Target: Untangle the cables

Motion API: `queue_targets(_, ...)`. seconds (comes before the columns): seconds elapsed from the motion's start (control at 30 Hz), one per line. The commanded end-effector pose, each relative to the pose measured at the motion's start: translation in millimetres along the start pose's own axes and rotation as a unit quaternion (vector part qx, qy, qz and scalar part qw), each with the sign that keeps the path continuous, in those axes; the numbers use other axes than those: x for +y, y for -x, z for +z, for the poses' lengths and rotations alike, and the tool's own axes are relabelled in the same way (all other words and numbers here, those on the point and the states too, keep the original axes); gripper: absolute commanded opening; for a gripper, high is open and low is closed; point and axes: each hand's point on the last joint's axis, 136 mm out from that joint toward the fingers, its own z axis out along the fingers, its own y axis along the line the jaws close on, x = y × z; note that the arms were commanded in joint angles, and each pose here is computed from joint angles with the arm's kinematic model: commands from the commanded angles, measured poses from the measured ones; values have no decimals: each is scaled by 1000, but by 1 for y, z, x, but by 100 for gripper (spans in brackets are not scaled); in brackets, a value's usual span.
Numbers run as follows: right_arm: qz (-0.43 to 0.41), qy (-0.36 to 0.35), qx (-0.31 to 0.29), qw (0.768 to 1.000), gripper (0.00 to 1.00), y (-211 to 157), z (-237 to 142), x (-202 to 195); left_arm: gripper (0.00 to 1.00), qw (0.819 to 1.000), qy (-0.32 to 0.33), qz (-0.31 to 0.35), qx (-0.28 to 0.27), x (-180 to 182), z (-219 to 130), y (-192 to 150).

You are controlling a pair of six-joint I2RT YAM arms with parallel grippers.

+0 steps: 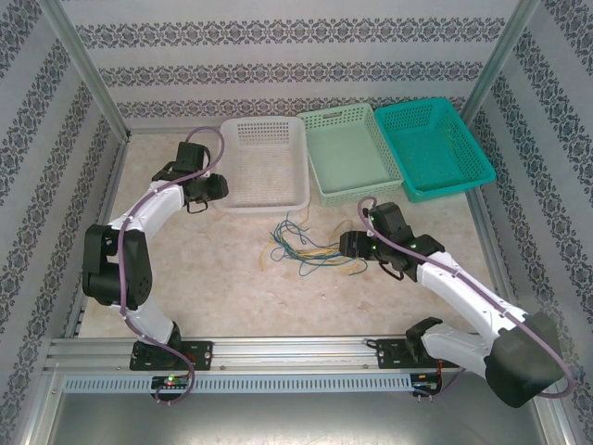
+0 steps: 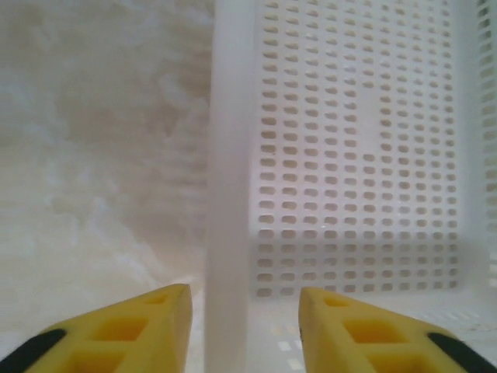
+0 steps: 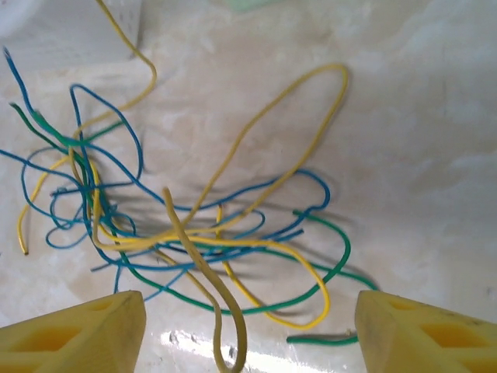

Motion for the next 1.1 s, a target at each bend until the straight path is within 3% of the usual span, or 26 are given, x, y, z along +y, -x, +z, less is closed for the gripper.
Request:
queue_targets(0.0, 25, -2, 15, 1000, 66, -13, 8, -2, 32, 999, 40, 5, 6, 14, -8, 0)
queue_targets(0.23, 13, -43, 22, 999, 55, -20, 19, -16, 30, 1000, 27, -11, -6, 21, -17, 4)
queue_targets(0.43, 30, -38, 4, 999, 12, -10, 26, -12, 20, 998, 55, -18, -6, 39, -19, 7)
queue_targets(0.53, 25, -35, -6, 999, 0, -3, 22, -8, 20, 997, 70, -33, -11, 57, -25, 9)
queue_targets(0.93, -64, 30, -78, 994, 0, 56, -46, 55, 21, 987, 132, -83, -39, 115, -54, 12)
queue_targets(1.07, -107, 44, -78, 990, 0, 63, -65, 73, 34, 985, 138, -85, -50, 116, -64, 15)
